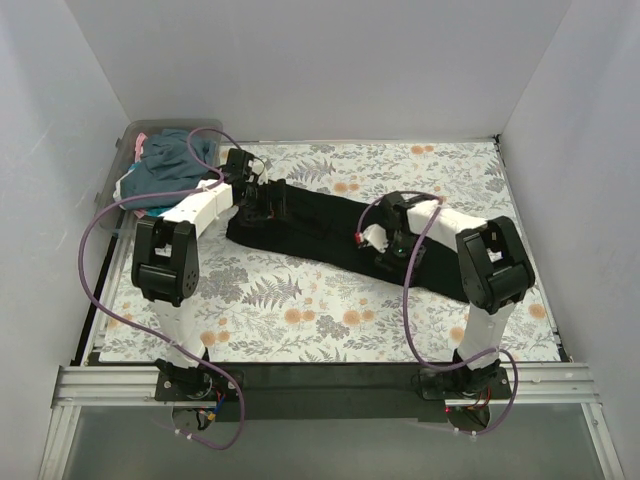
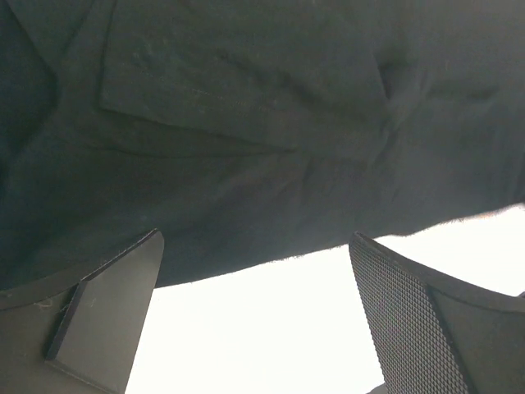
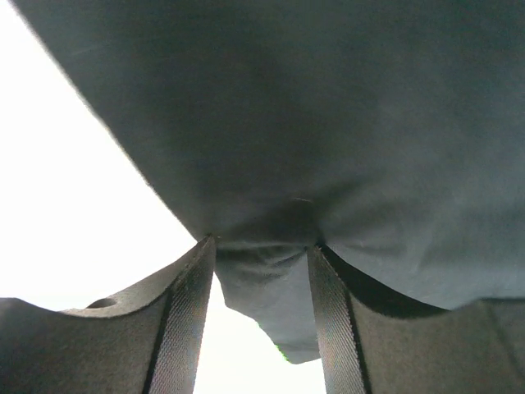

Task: Fold and stack the t-shirts
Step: Fold the tshirt

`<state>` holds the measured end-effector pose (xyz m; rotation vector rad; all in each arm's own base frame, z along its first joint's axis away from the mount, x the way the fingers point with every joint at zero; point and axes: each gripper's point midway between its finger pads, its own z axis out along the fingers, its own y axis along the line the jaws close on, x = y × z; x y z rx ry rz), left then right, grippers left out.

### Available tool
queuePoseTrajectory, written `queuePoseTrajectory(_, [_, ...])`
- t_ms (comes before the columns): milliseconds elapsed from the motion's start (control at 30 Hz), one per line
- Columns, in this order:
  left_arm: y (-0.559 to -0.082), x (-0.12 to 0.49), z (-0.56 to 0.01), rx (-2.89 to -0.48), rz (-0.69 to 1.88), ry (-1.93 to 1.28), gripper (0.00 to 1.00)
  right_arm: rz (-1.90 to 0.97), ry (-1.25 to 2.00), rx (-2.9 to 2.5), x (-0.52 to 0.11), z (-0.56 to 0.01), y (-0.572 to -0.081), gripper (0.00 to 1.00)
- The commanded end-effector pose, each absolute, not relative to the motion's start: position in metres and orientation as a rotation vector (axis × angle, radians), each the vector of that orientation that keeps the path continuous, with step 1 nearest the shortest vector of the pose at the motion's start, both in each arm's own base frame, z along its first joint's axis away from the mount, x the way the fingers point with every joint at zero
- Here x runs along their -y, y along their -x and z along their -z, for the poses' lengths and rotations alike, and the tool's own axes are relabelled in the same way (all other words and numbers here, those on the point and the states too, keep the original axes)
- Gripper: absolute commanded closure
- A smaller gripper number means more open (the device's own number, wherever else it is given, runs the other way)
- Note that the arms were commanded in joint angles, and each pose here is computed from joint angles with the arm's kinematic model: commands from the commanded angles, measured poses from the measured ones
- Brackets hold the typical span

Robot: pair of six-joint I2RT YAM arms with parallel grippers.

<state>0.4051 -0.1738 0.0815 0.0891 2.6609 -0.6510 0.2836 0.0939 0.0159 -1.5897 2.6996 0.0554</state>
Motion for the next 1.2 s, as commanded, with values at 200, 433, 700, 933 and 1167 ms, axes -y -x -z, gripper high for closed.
queuePoseTrajectory(200, [-0.428, 0.163, -0.067, -2.688, 0.5, 0.012, 0.05, -1.048, 1.765, -2.515, -0.221, -0.081, -0.159, 0.36])
queuePoseTrajectory(433, [-0.429, 0.154, -0.028, -2.76, 0.391, -0.001, 0.09, -1.02, 1.447, -2.548, -0.191, -0.1, -0.224, 0.08])
queuePoseTrajectory(700, [-0.484, 0.2, 0.013, -2.758, 0.353, -0.248, 0.04, -0.993, 1.331, -2.59, -0.17, -0.094, -0.243, 0.02])
queuePoseTrajectory(933, [-0.59, 0.245, -0.03, -2.417, 0.429, -0.394, 0.02, -0.895, 1.428, -2.663, -0.156, -0.072, -0.229, 0.02])
queuePoseTrajectory(1167, [-0.599, 0.253, -0.169, -2.043, 0.601, -0.362, 0.02, -0.905, 1.535, -2.679, -0.18, -0.041, -0.211, 0.02])
